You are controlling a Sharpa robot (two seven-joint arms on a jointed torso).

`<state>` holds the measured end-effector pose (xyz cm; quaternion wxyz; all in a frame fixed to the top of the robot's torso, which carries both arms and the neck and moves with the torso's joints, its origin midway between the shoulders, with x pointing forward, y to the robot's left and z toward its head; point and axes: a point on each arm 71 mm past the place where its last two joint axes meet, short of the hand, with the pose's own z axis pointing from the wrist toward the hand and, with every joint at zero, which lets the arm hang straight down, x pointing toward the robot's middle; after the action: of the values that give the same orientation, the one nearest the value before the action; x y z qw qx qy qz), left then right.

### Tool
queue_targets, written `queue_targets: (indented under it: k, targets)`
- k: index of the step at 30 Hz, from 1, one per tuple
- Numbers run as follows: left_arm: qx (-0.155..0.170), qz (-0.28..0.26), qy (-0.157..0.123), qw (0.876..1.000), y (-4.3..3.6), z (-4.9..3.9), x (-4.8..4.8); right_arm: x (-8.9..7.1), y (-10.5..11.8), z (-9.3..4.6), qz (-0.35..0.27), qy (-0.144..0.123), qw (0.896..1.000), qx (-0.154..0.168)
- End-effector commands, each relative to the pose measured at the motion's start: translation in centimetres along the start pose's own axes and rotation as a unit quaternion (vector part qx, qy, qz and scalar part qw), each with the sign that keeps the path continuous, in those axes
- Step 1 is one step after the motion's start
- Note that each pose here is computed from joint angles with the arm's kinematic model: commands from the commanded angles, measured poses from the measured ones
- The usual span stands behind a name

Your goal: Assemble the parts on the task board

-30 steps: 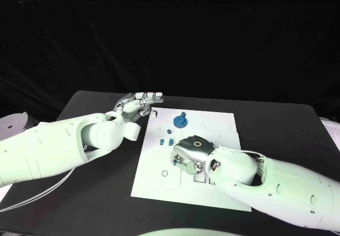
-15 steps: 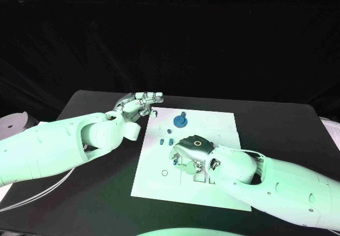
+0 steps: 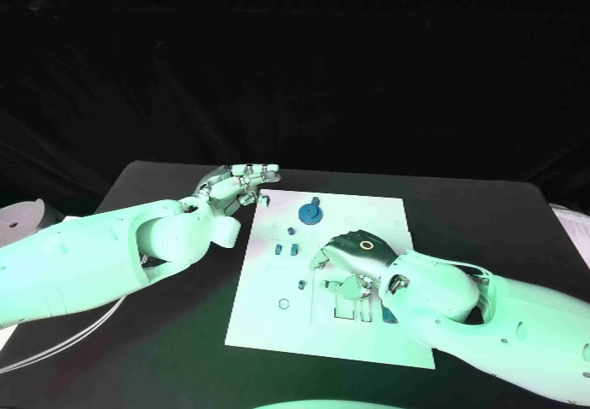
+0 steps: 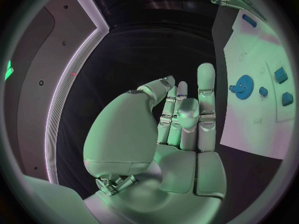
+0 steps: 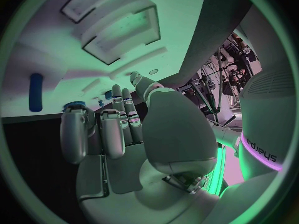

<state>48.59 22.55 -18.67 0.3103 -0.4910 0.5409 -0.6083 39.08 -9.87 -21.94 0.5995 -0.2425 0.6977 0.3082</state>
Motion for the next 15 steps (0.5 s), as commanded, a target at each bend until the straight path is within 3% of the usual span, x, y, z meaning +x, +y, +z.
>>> queue_targets:
  k: [1, 7, 15]
  targets:
    - [0.001, -0.006, 0.011, 1.0, -0.04, -0.01, 0.19, -1.3, -1.3, -0.7, 0.0, -0.02, 1.0, 0.022]
    - [0.0, -0.006, 0.012, 1.0, -0.02, -0.06, 0.23, -3.4, -5.0, -2.7, -0.016, -0.021, 0.997, 0.075]
    - [-0.002, -0.007, 0.014, 1.0, 0.13, -0.02, 0.25, -3.6, -7.2, -4.1, -0.031, 0.0, 0.994, 0.107]
